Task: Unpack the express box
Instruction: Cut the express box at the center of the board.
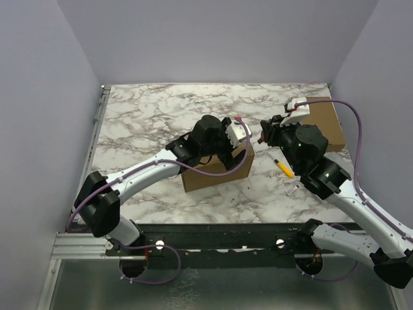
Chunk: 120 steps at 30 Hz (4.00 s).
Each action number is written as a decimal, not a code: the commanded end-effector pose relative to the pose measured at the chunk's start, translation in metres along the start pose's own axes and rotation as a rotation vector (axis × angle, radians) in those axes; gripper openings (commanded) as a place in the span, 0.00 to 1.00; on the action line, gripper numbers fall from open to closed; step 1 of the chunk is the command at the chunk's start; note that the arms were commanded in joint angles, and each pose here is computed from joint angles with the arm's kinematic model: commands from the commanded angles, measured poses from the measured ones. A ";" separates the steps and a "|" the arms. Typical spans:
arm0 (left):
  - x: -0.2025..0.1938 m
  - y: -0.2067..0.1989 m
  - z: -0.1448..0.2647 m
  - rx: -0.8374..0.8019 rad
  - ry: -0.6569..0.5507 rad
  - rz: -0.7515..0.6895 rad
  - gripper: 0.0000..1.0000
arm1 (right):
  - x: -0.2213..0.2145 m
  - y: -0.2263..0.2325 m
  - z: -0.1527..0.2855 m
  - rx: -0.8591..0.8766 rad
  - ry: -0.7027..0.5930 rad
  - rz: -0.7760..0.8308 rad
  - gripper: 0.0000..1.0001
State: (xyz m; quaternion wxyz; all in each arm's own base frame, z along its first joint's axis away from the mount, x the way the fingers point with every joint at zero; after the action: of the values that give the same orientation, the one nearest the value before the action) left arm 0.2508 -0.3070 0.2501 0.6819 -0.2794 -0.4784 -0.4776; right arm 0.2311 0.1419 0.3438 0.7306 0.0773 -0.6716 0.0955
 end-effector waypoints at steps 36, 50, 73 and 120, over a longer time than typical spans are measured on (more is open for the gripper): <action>-0.031 0.002 -0.014 -0.119 0.087 0.040 0.47 | -0.025 0.016 -0.028 0.033 0.061 0.014 0.01; -0.033 0.001 -0.015 -0.123 0.092 0.039 0.44 | -0.025 0.011 -0.023 0.011 0.051 0.017 0.01; -0.036 -0.019 -0.010 -0.194 0.080 -0.100 0.29 | -0.032 0.024 -0.054 0.010 -0.035 0.022 0.01; -0.035 -0.017 -0.005 0.014 0.163 -0.120 0.25 | 0.036 -0.028 -0.016 -0.325 -0.079 -0.048 0.01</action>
State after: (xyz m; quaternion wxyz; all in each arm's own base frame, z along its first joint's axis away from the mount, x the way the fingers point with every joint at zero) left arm 0.2307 -0.3171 0.2084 0.6620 -0.2553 -0.4302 -0.5581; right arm 0.2503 0.1345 0.4004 0.6778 0.0495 -0.7335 -0.0076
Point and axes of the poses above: each gripper's point midway between its finger pads, its own z axis back along the fingers, its own y axis along the line the jaws close on, x = y × z, the point moved 7 cm from there along z, back along the fingers, and after that the axes turned 4 degrees about z, right-handed, at the moved point
